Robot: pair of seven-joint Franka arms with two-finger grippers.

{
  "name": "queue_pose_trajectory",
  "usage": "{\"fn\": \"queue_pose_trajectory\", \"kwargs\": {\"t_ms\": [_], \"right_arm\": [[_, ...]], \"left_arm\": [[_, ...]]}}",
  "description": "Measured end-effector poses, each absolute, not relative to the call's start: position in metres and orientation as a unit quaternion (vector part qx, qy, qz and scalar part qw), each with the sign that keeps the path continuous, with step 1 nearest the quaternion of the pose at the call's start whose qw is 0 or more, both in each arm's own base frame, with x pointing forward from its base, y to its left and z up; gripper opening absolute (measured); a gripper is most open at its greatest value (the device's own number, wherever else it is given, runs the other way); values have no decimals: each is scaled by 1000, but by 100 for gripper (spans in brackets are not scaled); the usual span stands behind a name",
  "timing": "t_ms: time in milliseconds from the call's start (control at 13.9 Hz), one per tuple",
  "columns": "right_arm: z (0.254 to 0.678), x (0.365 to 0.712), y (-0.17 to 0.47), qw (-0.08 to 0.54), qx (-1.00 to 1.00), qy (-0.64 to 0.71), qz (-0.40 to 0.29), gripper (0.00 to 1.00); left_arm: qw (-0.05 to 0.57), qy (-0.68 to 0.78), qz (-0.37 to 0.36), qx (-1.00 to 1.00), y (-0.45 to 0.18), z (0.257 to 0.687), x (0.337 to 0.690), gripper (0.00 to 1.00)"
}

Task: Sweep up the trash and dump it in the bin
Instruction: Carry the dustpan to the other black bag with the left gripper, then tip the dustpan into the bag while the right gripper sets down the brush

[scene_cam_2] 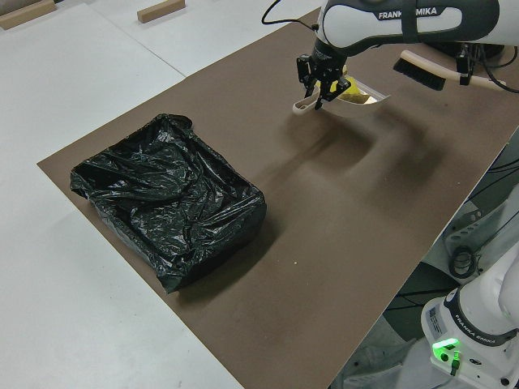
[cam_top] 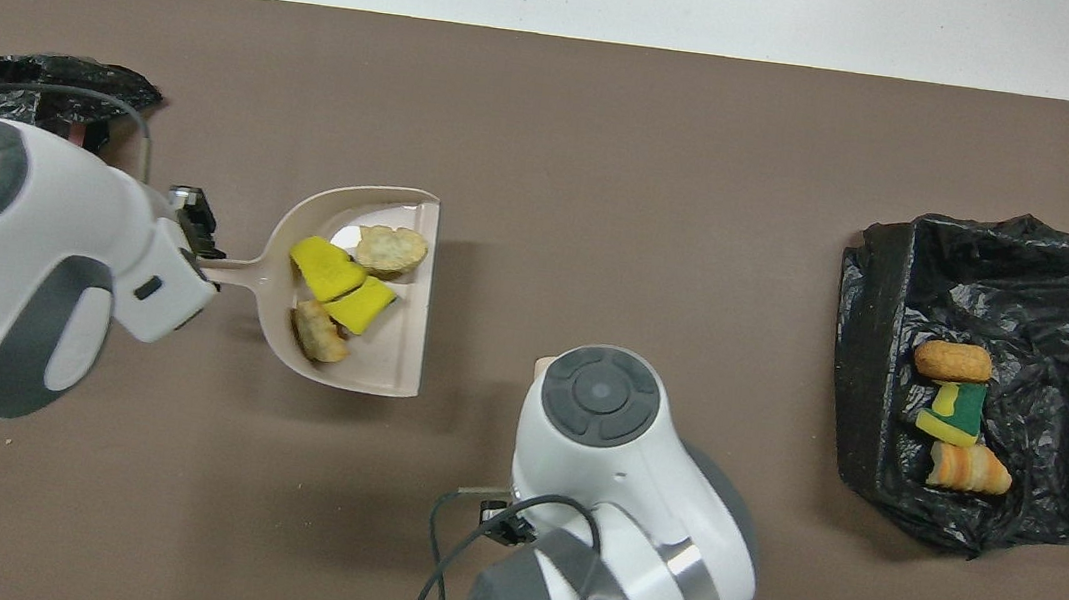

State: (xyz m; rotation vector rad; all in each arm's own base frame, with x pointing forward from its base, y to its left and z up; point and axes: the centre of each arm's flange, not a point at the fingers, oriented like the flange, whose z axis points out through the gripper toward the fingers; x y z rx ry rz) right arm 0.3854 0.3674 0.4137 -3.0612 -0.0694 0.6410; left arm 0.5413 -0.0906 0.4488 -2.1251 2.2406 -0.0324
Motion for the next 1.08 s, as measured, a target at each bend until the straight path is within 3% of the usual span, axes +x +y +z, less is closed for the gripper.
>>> {"fn": "queue_pose_trajectory", "kwargs": {"t_ms": [361, 794, 1082], "right_arm": [[355, 332, 415, 11, -979, -22, 201, 26], [326, 326, 407, 11, -980, -14, 200, 26], [323, 325, 406, 10, -980, -13, 201, 30]], "left_arm": [[41, 705, -33, -708, 78, 493, 536, 31], [76, 629, -64, -771, 246, 535, 517, 31], [119, 606, -31, -786, 298, 545, 529, 31]]}}
